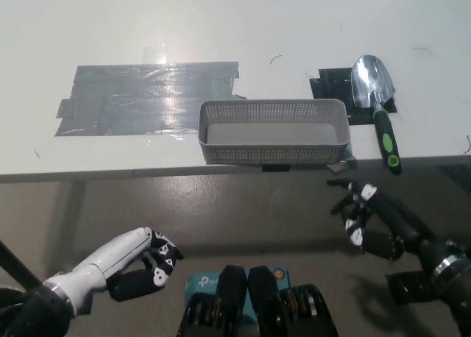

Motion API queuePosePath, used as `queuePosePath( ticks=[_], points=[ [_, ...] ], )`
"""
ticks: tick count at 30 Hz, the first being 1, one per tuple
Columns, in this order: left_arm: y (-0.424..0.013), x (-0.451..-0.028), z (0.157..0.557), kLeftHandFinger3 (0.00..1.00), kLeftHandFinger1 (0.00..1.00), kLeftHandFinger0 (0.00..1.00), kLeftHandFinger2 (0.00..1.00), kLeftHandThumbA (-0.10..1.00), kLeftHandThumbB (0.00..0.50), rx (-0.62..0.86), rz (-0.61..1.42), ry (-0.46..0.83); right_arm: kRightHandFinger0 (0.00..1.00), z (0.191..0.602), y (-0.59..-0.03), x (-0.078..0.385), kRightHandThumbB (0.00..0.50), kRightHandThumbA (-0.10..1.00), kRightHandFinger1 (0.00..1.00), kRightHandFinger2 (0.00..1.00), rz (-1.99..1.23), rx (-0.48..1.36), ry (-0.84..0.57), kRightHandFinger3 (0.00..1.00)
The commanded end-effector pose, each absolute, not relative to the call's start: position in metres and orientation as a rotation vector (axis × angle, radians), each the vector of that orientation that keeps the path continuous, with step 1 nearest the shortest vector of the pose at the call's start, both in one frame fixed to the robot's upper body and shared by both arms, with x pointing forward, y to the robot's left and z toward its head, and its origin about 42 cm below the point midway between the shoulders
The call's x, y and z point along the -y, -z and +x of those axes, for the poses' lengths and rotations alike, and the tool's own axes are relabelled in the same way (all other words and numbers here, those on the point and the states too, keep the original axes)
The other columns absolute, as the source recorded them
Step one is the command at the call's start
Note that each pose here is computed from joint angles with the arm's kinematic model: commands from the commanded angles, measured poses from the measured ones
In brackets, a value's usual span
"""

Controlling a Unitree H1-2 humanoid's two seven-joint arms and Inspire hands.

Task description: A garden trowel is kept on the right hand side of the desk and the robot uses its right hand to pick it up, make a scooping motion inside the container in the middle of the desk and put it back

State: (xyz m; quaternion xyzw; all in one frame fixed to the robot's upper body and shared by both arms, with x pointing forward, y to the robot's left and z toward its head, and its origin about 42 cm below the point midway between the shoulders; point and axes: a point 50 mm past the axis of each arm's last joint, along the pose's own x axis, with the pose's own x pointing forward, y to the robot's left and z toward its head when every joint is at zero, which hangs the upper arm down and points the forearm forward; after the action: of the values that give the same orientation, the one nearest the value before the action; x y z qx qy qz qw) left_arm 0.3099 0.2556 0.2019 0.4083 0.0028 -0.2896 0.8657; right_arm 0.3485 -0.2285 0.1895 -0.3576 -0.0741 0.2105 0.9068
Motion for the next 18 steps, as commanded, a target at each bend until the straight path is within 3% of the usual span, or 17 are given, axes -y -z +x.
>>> queuePosePath(
  ticks=[1, 2, 3, 4, 5, 6, 7, 8, 10, 18],
  points=[
    [-0.213, -0.258, 0.311, 0.88, 0.48, 0.46, 0.62, 0.52, 0.0, 0.015, 0.904, 0.604, 0.58, 0.353, -0.24, 0.227, 0.17, 0.22, 0.74, 0.74, -0.78, 0.395, -0.269, 0.89],
    [-0.213, -0.258, 0.311, 0.88, 0.49, 0.46, 0.62, 0.54, 0.0, 0.01, 0.908, 0.605, 0.77, 0.354, -0.25, 0.227, 0.182, 0.24, 0.93, 0.86, -0.811, 0.439, -0.217, 0.94],
    [-0.213, -0.258, 0.311, 0.88, 0.49, 0.46, 0.62, 0.54, 0.0, 0.009, 0.908, 0.605, 0.78, 0.354, -0.25, 0.227, 0.183, 0.24, 0.93, 0.86, -0.811, 0.439, -0.216, 0.95],
    [-0.213, -0.258, 0.31, 0.88, 0.49, 0.47, 0.62, 0.55, 0.002, 0.01, 0.901, 0.604, 1.0, 0.354, -0.271, 0.227, 0.277, 0.53, 1.0, 1.0, -0.829, 0.489, -0.127, 1.0],
    [-0.213, -0.259, 0.31, 0.88, 0.51, 0.48, 0.64, 0.55, 0.0, 0.008, 0.902, 0.604, 1.0, 0.353, -0.277, 0.227, 0.262, 0.44, 1.0, 1.0, -0.832, 0.497, -0.1, 1.0],
    [-0.212, -0.259, 0.31, 0.88, 0.51, 0.49, 0.64, 0.55, 0.0, 0.004, 0.903, 0.606, 1.0, 0.353, -0.288, 0.227, 0.288, 0.55, 1.0, 1.0, -0.834, 0.5, -0.062, 1.0],
    [-0.211, -0.258, 0.31, 0.88, 0.51, 0.49, 0.64, 0.55, 0.0, 0.004, 0.9, 0.606, 1.0, 0.352, -0.295, 0.227, 0.295, 0.59, 1.0, 1.0, -0.835, 0.5, -0.038, 1.0],
    [-0.211, -0.257, 0.31, 0.87, 0.51, 0.49, 0.63, 0.54, 0.0, 0.013, 0.899, 0.607, 1.0, 0.35, -0.314, 0.225, 0.36, 0.7, 1.0, 1.0, -0.843, 0.554, 0.041, 1.0],
    [-0.211, -0.258, 0.309, 0.87, 0.5, 0.48, 0.64, 0.53, 0.0, 0.012, 0.901, 0.603, 1.0, 0.351, -0.333, 0.222, 0.393, 0.79, 1.0, 1.0, -0.851, 0.608, 0.102, 1.0],
    [-0.212, -0.257, 0.307, 0.88, 0.5, 0.48, 0.63, 0.51, 0.0, 0.005, 0.898, 0.604, 1.0, 0.368, -0.37, 0.211, 0.379, 0.8, 1.0, 1.0, -0.86, 0.655, 0.291, 1.0]
  ],
)
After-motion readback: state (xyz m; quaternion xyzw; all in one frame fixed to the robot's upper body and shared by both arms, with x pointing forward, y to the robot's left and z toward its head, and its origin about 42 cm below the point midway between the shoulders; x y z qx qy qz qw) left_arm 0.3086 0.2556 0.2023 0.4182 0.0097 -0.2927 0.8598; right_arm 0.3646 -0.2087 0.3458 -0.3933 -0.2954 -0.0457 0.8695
